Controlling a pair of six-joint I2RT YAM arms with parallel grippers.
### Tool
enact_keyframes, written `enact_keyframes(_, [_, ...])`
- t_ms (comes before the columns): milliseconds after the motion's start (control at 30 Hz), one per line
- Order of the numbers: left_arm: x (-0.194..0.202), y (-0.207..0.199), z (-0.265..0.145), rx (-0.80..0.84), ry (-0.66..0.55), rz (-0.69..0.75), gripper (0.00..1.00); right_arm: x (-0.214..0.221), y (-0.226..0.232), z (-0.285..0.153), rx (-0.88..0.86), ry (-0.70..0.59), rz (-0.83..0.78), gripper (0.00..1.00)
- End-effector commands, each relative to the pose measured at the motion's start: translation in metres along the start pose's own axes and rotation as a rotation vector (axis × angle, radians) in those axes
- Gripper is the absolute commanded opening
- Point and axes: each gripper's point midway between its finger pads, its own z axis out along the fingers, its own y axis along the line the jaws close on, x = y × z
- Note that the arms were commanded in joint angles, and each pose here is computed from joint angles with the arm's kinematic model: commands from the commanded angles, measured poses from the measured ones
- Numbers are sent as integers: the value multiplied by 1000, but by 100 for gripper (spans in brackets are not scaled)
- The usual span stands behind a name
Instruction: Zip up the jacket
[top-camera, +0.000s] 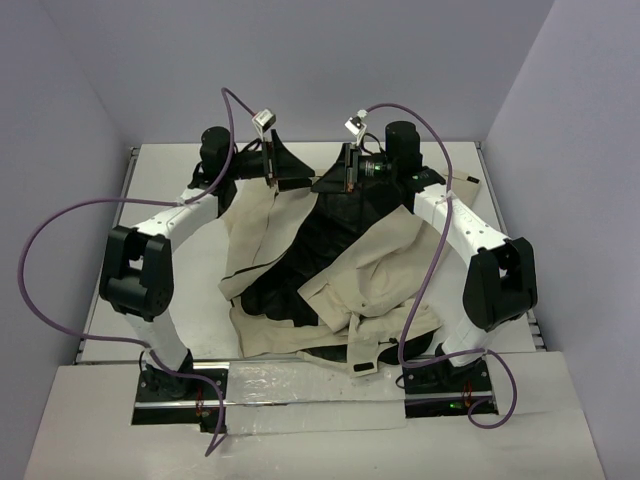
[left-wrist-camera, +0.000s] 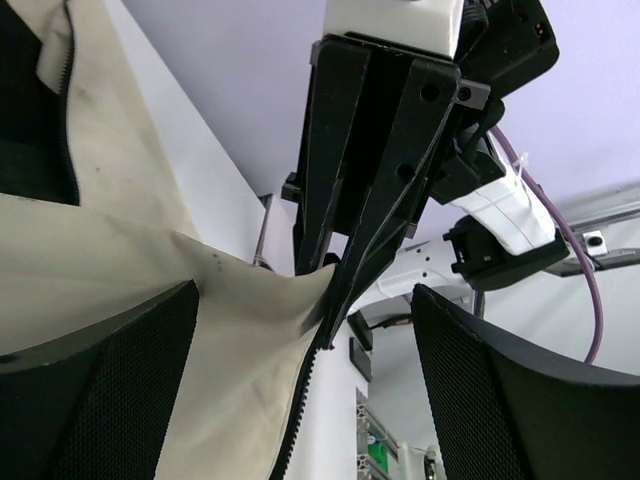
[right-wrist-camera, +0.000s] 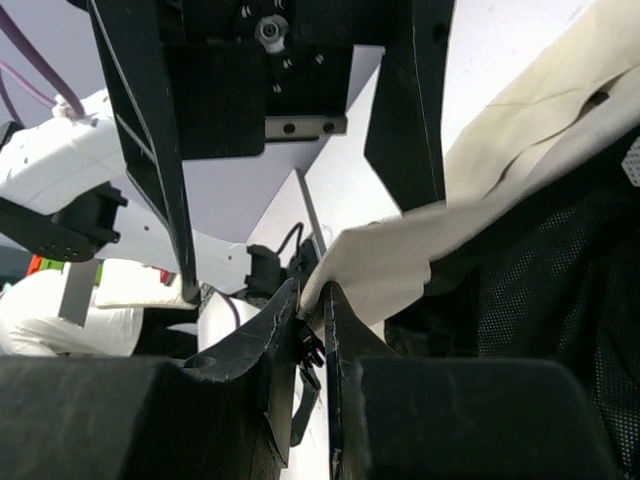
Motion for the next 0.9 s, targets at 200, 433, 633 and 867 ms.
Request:
enact_keyframes(200, [3,-30,7,124,12,56,60,-10,42,-3,-88,-6,-107,0])
enact_keyframes(433, [4,-39,5,163,1,38,28,-6,38,-2,-76,7,-104,0])
enact_keyframes(633, [5,-40,4,176,-3,33,13,-4,35,-1,-69,11,-97,0])
enact_keyframes(867, [5,-24,0,111,-18,62,37,-5,36,-2,-67,13,-108,0])
